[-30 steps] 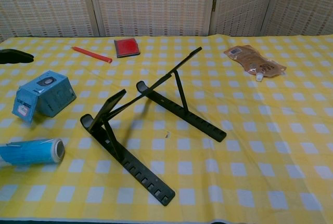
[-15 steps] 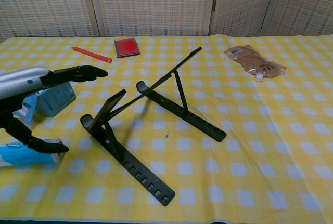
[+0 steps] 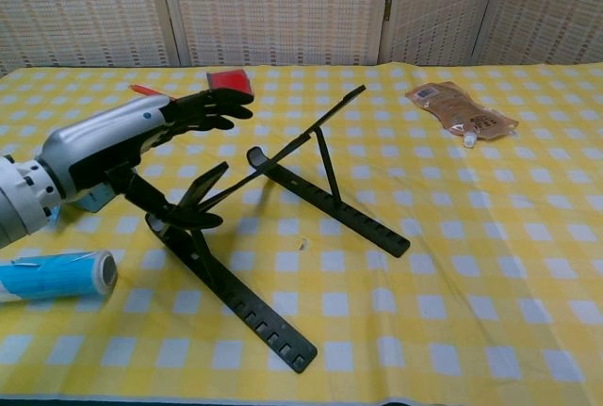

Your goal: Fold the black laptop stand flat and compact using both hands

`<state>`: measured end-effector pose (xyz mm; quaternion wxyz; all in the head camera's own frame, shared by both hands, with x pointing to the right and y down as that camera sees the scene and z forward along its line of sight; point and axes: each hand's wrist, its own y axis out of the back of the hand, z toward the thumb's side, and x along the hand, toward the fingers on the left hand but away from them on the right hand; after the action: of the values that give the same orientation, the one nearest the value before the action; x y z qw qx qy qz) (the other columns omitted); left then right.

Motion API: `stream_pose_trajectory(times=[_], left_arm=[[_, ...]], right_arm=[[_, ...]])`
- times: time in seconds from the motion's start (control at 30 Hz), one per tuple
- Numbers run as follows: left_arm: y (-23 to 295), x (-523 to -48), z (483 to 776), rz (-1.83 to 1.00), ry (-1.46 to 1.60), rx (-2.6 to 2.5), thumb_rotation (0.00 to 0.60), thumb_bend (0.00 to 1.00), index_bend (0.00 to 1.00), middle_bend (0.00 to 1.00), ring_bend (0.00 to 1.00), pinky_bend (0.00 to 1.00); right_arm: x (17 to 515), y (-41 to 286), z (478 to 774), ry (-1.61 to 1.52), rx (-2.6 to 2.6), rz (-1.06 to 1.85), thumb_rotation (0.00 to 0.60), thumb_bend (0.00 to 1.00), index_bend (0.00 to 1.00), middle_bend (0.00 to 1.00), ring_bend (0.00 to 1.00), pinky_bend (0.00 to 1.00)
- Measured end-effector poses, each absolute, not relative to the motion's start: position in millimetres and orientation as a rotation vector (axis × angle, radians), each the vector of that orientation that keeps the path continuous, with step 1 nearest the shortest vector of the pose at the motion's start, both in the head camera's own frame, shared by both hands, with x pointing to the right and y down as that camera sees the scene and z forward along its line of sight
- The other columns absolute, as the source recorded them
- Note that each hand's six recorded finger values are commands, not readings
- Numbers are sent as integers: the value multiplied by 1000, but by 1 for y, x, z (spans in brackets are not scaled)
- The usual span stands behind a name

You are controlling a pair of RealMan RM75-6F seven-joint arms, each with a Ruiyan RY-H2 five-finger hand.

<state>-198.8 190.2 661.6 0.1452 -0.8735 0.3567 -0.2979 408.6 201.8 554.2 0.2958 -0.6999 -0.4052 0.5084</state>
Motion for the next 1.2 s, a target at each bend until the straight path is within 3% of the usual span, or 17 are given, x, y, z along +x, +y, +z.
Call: stream_pose_trajectory(times=[0.17, 0.47, 0.9, 1.2], left_arm=[[178, -203, 664, -888, 1170, -2468, 600, 197, 164, 247, 251, 49], [158, -223, 666, -967, 1406, -2427, 600, 197, 202, 307, 315, 109], [124, -253, 680, -1136, 1663, -2423, 600, 214, 236, 336, 346, 134], [106, -271, 694, -1249, 1672, -2339, 600, 214, 239, 336, 343, 135]], right_arm=[[410, 202, 557, -1074, -1870, 1353, 600, 416, 0, 71, 88, 35], [408, 202, 558, -1063, -1883, 1341, 600, 416, 0, 71, 88, 35], [411, 205, 552, -1072, -1877, 1335, 600, 416, 0, 71, 87, 35], [412, 206, 550, -1075, -1875, 1334, 600, 416, 0, 71, 86, 35]])
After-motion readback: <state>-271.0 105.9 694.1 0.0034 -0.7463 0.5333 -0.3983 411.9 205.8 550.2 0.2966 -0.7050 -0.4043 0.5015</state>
